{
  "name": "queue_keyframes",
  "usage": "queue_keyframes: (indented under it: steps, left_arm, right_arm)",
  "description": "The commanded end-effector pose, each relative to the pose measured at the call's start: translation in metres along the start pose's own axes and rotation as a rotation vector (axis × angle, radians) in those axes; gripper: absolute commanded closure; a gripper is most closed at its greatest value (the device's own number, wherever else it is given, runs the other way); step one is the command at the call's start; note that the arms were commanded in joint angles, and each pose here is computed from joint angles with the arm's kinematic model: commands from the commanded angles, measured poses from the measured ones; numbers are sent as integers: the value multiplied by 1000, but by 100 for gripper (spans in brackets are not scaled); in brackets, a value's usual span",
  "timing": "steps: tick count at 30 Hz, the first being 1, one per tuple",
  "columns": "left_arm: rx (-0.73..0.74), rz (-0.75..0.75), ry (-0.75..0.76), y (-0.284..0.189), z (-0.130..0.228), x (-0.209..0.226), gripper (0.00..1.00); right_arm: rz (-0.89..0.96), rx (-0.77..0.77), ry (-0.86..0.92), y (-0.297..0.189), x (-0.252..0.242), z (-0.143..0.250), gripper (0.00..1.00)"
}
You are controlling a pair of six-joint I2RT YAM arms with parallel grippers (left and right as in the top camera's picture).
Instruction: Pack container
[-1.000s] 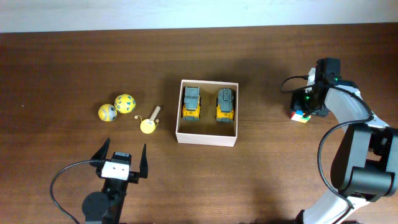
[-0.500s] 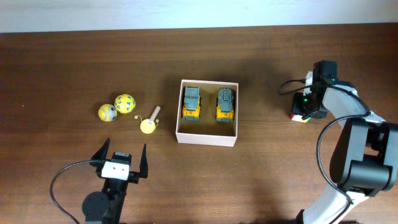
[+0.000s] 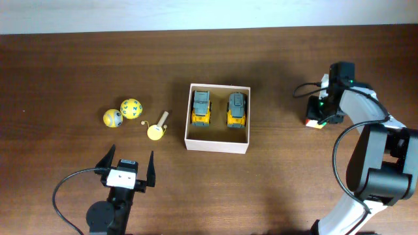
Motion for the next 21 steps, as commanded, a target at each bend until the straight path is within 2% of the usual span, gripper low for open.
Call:
queue_keyframes:
  steps: [1,12,21]
  left_arm:
    - [2,-7,12,0,2,0,1]
    - [3,-7,12,0,2,0,1]
    - [3,-7,12,0,2,0,1]
  right_arm:
    - [-75,-44,10,-23,10,-23,60]
    - [-262,-45,-69,-107,58,-46,60]
    - [-582,5,-251,-159,141,-22,60]
Point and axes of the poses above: each gripper's point midway between its finger pads, its own y axis out along the fingers, its own x axis along the line the jaws close on, z = x × y, the point moved 9 cm from there along -y, back along the fingers, and after that the axes turned 11 degrees about y, right-handed, at the moved point
